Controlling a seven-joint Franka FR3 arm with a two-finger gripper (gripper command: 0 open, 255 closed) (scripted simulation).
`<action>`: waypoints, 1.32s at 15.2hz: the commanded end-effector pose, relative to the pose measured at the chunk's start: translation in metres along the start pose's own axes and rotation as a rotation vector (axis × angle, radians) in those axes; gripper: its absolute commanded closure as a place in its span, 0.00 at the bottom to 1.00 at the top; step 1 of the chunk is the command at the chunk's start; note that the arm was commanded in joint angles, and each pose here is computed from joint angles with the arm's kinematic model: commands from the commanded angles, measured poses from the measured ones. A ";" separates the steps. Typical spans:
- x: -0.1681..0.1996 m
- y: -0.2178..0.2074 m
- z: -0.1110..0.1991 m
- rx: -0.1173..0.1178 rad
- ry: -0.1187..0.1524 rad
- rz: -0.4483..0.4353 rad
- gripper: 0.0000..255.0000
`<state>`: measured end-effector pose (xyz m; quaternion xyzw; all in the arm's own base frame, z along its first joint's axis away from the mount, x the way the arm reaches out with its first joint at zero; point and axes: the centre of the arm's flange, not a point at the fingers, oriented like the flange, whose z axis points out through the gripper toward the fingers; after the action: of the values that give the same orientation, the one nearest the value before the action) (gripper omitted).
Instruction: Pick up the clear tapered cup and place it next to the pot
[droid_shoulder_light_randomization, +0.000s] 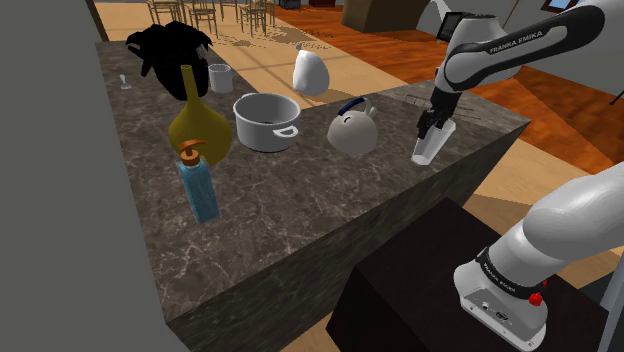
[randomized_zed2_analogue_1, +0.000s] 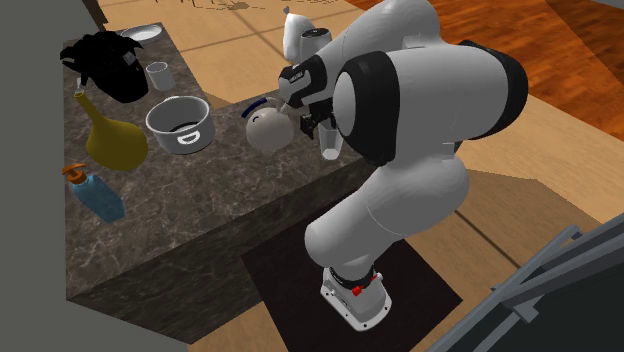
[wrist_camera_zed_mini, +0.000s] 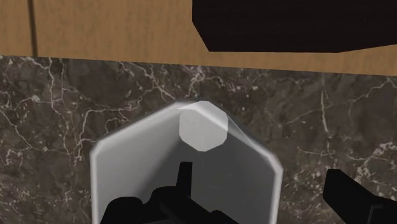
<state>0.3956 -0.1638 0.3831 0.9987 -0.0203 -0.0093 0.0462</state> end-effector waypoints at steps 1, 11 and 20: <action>0.000 0.000 0.000 0.000 0.000 0.000 1.00; 0.000 0.000 -0.005 0.000 0.000 0.000 1.00; -0.001 0.005 -0.052 0.000 0.000 0.000 1.00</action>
<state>0.3966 -0.1636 0.4310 0.9987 -0.0203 -0.0092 0.0463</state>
